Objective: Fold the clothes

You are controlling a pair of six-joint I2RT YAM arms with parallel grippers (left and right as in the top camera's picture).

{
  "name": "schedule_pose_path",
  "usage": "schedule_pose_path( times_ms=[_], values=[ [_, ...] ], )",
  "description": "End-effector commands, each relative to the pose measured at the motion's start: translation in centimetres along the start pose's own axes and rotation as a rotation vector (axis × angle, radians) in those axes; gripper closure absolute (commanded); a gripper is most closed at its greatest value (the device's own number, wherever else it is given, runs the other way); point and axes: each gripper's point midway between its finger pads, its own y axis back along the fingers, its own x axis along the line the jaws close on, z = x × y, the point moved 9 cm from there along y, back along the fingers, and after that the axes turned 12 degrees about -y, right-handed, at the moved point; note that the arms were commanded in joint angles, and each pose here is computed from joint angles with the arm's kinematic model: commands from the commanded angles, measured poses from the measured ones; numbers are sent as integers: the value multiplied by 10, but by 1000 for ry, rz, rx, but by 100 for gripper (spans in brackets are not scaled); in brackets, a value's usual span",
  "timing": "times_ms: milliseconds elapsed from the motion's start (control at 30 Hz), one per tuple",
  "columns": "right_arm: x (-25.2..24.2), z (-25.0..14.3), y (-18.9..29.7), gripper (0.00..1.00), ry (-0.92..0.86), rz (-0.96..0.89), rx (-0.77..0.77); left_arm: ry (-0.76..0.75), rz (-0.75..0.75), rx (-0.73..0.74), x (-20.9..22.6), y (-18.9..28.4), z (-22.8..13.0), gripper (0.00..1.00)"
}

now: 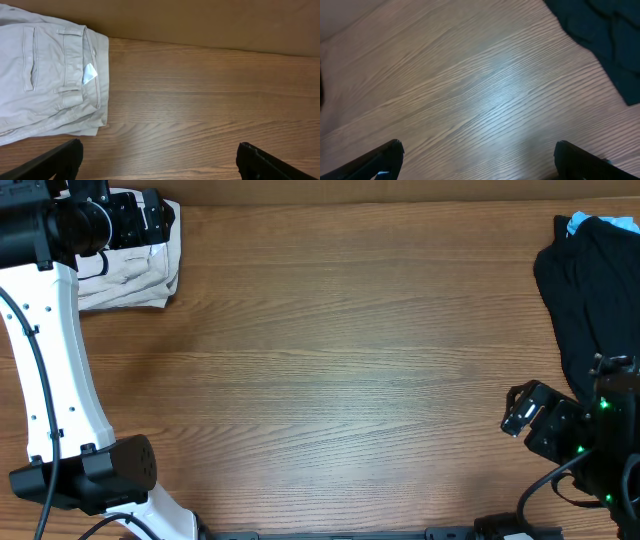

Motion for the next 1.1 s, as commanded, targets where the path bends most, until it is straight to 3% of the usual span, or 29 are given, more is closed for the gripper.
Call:
schedule_pose_path(
  times_ms=[0,233,433,800,1067],
  values=[
    [-3,3,6,0,-5,-15,-49,13,-17,2,1,-4,0,0],
    [-18,-2,21,0,-25,-11,-129,13,-17,2,1,-4,0,0],
    [-26,-6,25,0,-82,179,-339,13,-17,2,1,-4,0,0],
    [-28,-44,-82,0,229,526,-572,13,-17,2,1,-4,0,0],
    [-30,-51,-148,0,268,696,-747,13,-17,2,1,-4,0,0]
  ],
)
